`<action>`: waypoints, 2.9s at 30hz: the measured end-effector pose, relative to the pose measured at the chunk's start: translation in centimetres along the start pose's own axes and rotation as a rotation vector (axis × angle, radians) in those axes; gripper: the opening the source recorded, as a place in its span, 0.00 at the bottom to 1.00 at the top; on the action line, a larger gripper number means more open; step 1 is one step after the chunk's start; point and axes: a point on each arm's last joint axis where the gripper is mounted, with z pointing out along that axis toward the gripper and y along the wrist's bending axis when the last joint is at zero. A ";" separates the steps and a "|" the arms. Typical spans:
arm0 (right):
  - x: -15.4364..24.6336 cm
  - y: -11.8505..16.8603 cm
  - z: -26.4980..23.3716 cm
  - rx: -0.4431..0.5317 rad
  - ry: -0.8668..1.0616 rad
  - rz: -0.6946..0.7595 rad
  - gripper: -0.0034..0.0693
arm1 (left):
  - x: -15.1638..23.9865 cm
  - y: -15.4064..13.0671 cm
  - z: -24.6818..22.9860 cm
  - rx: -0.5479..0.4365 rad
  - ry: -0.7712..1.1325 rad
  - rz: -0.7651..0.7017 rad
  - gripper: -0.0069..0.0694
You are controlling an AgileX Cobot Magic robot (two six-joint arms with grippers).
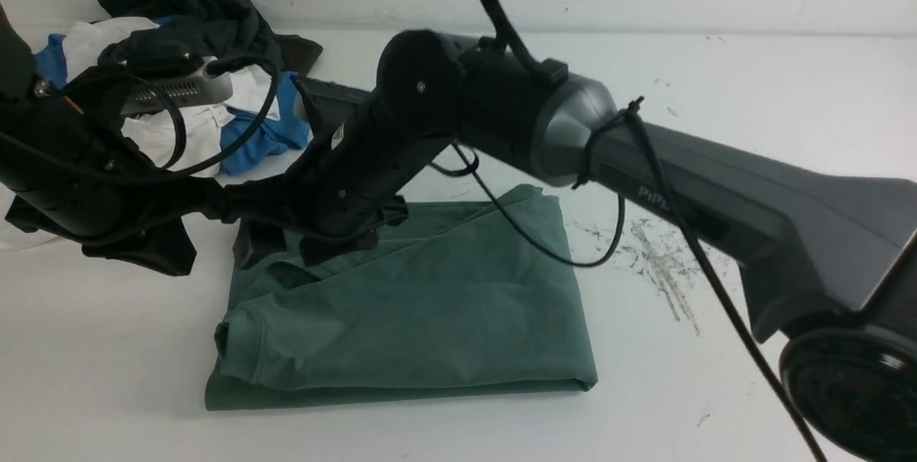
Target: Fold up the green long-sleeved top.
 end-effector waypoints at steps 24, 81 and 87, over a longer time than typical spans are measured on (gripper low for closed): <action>0.5 -10.0 -8.2 0.276 0.101 -0.034 0.03 | -3.0 2.0 10.4 0.043 0.079 -0.134 0.52; 3.2 -12.9 1.5 0.245 0.295 0.023 0.03 | -7.9 1.3 7.8 0.048 -0.056 0.099 0.15; 3.3 -13.1 1.8 0.242 0.299 0.028 0.03 | -8.0 2.5 8.8 -0.055 -0.037 0.091 0.34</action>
